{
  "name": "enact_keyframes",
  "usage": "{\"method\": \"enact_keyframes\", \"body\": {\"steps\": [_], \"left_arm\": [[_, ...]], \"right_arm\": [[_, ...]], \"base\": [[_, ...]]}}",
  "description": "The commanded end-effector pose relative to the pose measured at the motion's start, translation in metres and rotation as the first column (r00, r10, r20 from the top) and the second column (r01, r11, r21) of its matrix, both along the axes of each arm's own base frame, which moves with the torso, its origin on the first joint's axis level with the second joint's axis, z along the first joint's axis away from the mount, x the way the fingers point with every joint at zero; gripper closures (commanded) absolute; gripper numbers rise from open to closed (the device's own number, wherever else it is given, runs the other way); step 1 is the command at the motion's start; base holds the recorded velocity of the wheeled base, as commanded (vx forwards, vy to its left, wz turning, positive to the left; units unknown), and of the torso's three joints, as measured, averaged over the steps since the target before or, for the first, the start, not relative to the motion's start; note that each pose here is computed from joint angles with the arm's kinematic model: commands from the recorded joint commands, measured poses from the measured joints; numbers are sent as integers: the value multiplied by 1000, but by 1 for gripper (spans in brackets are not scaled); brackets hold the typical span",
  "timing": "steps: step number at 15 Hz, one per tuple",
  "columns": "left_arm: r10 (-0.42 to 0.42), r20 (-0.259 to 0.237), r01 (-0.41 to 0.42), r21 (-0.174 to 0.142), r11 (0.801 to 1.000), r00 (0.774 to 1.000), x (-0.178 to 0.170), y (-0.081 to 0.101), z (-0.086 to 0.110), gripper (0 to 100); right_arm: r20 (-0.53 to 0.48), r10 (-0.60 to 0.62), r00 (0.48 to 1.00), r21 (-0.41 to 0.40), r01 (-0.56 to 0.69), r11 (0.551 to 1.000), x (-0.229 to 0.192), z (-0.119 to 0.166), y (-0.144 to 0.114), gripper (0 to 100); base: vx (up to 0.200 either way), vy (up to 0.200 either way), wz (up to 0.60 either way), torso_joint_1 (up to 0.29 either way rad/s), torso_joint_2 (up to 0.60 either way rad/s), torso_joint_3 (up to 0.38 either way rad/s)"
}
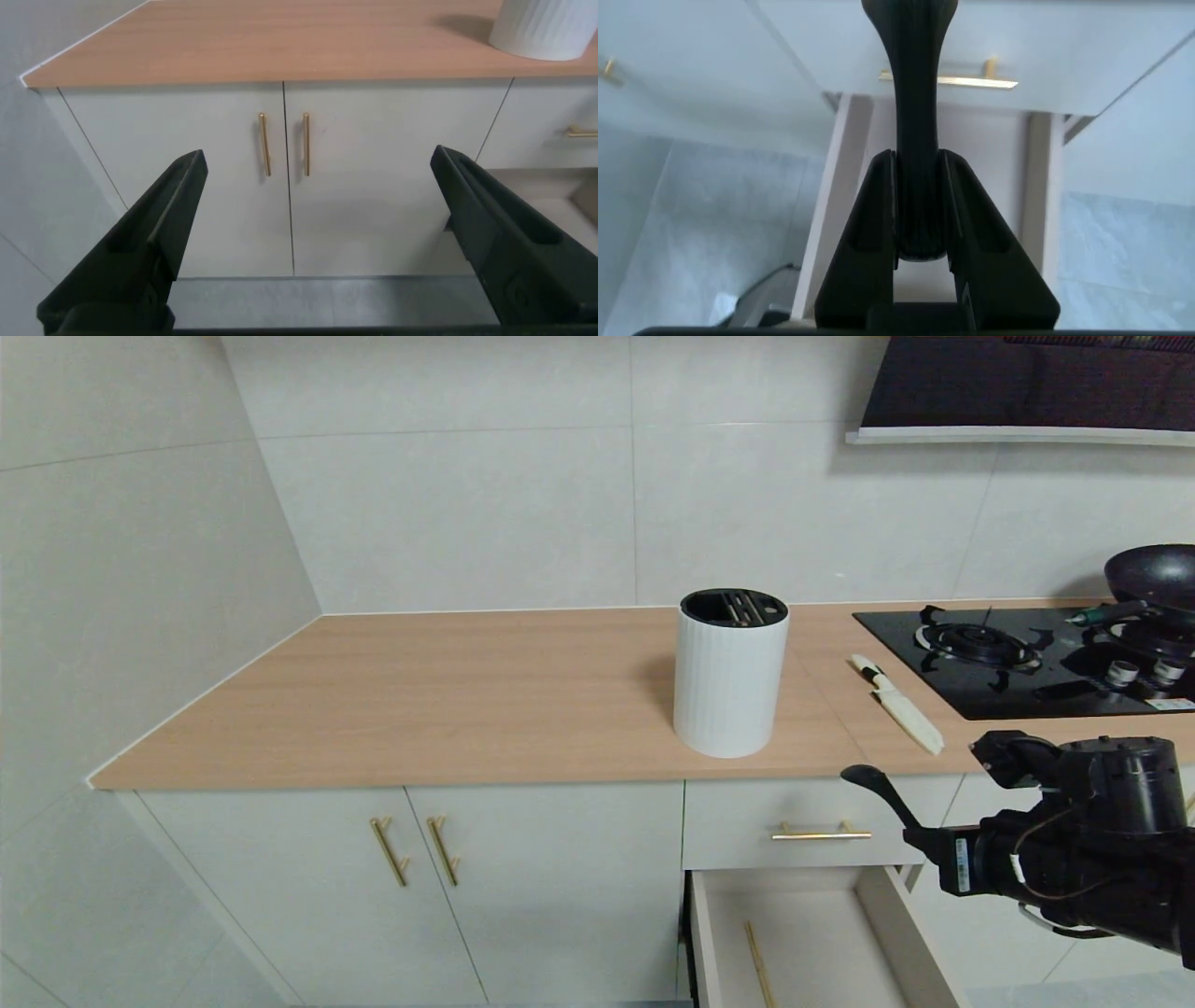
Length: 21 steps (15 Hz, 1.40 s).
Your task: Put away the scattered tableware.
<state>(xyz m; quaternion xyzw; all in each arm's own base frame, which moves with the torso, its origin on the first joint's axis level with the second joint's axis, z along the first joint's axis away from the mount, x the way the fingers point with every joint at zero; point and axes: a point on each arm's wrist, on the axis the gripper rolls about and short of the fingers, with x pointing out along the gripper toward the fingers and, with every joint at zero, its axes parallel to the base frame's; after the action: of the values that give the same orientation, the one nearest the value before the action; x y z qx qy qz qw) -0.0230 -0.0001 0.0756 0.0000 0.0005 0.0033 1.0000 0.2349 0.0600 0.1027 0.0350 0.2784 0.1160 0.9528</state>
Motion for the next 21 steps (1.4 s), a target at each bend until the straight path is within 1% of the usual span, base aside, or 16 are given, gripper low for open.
{"method": "enact_keyframes", "body": {"steps": [1,4,6,16,21], "left_arm": [[0,0,0,-2,1000,1000,0,0,0,0],[1,0,-1,0,1000,1000,0,0,0,0],[3,0,-3,0,1000,1000,0,0,0,0],[0,0,0,0,1000,1000,0,0,0,0],[0,0,0,0,1000,1000,0,0,0,0]], "right_arm": [[-19,21,1000,3,-21,1000,-1,-4,2,100],[-39,27,999,1,-27,1000,-1,-9,3,100],[-55,34,998,-3,-34,999,0,-13,5,100],[-132,51,990,-22,-54,998,5,-33,11,100],[-150,49,988,-27,-53,998,8,-41,12,100]], "base": [[0,0,0,0,0,0],[0,0,0,0,0,0],[0,0,0,-144,320,181],[0,0,0,-203,498,289],[0,0,0,-177,474,289]]}}
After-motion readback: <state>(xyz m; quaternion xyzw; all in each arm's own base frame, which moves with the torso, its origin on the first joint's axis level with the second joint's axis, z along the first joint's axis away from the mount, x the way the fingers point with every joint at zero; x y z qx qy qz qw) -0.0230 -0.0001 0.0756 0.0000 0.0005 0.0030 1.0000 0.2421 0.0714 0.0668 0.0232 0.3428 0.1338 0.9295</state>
